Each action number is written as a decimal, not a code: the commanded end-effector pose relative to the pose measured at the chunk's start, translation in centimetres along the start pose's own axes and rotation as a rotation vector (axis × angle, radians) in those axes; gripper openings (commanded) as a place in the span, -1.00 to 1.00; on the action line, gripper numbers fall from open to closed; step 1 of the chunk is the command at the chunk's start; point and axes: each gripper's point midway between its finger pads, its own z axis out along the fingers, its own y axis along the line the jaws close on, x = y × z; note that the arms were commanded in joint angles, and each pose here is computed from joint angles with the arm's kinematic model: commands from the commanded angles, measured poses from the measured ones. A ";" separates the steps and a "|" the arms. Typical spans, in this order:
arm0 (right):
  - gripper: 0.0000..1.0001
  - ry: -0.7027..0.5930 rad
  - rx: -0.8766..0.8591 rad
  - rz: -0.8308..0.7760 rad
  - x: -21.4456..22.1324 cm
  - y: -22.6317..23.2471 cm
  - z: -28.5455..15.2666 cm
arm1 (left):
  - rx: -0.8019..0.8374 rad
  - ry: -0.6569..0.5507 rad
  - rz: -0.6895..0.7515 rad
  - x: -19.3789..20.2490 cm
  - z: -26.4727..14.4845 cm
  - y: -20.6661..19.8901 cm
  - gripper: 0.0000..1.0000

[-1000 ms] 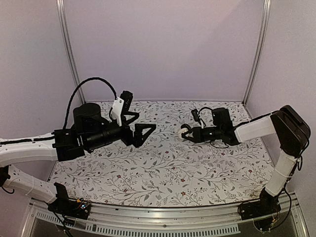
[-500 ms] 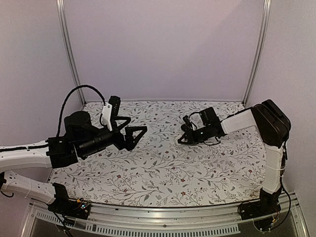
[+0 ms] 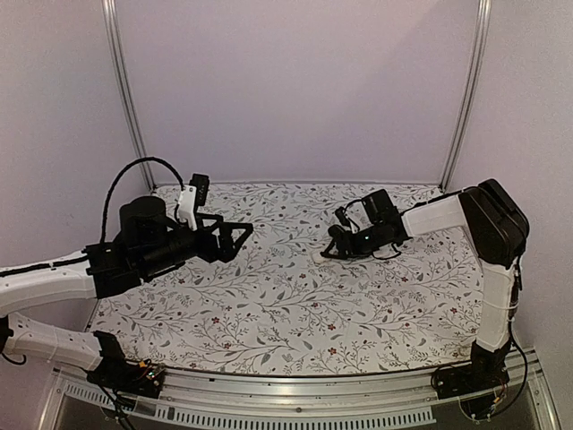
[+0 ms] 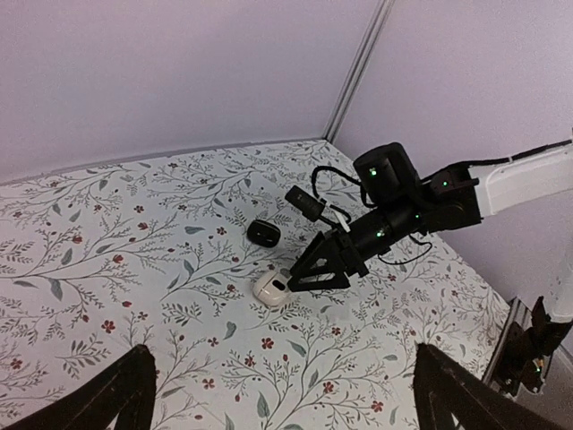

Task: Insert the wireless bluetooth earbuds into the charging case
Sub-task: Place the charging case with the earbuds at the center of the board.

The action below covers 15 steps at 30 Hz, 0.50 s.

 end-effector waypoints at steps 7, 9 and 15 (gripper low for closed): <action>0.98 -0.177 0.072 -0.062 -4.9 1.2 -7.5 | -0.073 0.101 -0.095 -0.1 1.5 4.0 0.99; 0.98 -0.233 0.085 -0.074 -6.1 1.5 -9.5 | -0.105 0.172 -0.104 0.8 2.1 5.1 0.99; 0.98 -0.416 0.168 -0.113 -9.0 2.7 -16.7 | -0.171 0.264 -0.140 1.6 3.2 8.5 0.99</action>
